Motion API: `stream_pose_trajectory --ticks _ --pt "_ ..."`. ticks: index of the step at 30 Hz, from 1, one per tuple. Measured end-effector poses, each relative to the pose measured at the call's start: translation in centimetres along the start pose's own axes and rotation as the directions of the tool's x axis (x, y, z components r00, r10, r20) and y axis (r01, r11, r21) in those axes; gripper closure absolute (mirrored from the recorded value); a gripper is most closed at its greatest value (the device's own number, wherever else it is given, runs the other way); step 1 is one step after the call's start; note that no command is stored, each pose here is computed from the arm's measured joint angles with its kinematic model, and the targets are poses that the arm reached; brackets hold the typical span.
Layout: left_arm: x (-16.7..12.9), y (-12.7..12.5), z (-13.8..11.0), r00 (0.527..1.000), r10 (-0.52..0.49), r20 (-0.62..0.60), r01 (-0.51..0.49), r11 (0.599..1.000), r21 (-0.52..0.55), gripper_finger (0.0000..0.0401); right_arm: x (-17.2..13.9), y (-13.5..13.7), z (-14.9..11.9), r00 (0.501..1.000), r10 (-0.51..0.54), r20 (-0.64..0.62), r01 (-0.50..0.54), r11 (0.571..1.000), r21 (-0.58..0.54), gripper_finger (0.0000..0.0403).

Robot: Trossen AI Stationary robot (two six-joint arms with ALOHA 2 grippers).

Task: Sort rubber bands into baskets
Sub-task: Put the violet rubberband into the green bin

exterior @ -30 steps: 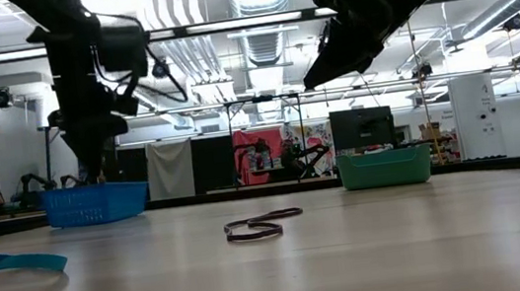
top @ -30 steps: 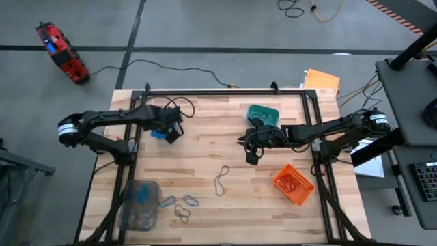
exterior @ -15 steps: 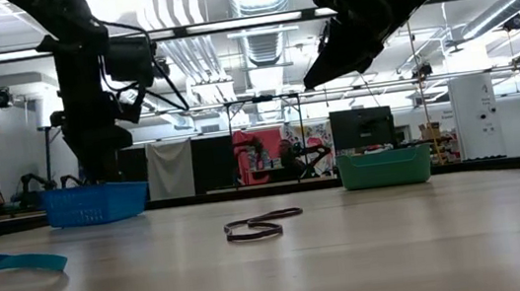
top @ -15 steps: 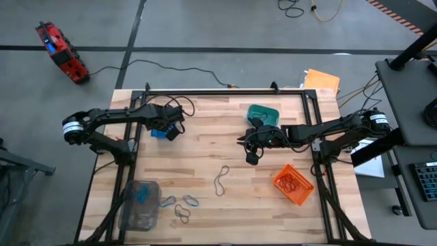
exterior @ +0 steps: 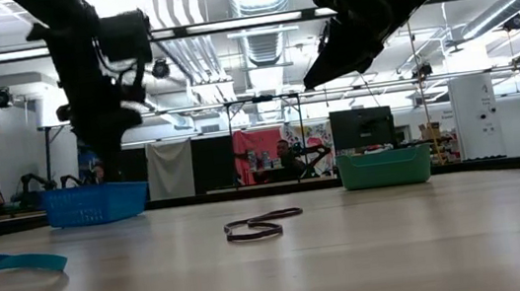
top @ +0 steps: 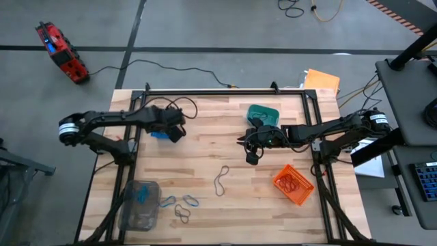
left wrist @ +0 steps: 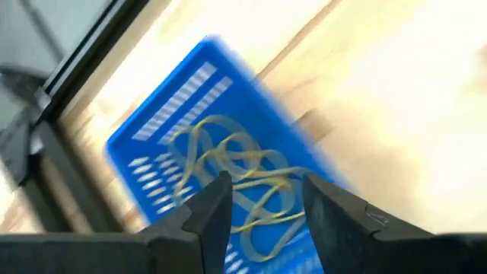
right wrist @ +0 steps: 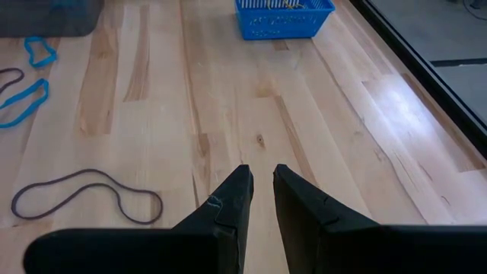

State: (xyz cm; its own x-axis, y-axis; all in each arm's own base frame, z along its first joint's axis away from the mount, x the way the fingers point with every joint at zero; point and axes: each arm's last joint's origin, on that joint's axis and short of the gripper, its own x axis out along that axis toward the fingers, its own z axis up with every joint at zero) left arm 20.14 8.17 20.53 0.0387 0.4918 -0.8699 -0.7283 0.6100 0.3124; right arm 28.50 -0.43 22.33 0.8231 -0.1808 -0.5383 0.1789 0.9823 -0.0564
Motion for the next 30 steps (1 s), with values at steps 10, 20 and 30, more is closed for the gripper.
stream_pose_trajectory --ticks 10,20,30 --pt "-6.3 -5.6 -2.0 0.884 -0.359 0.299 0.278 0.919 0.279 0.0267 0.0 0.0 0.0 1.000 0.000 0.004 0.000 1.000 0.015 0.0351" --pt "-9.4 -9.3 -5.4 0.776 -0.546 0.317 0.329 0.779 0.534 0.0267 0.0 0.1 0.3 1.000 0.008 0.029 -0.010 0.999 0.047 0.0351" --pt "-9.5 -9.4 -5.5 0.781 -0.504 0.369 0.278 0.809 0.519 0.0267 2.5 3.0 0.8 0.993 0.113 -0.022 -0.115 0.983 -0.141 0.0351"
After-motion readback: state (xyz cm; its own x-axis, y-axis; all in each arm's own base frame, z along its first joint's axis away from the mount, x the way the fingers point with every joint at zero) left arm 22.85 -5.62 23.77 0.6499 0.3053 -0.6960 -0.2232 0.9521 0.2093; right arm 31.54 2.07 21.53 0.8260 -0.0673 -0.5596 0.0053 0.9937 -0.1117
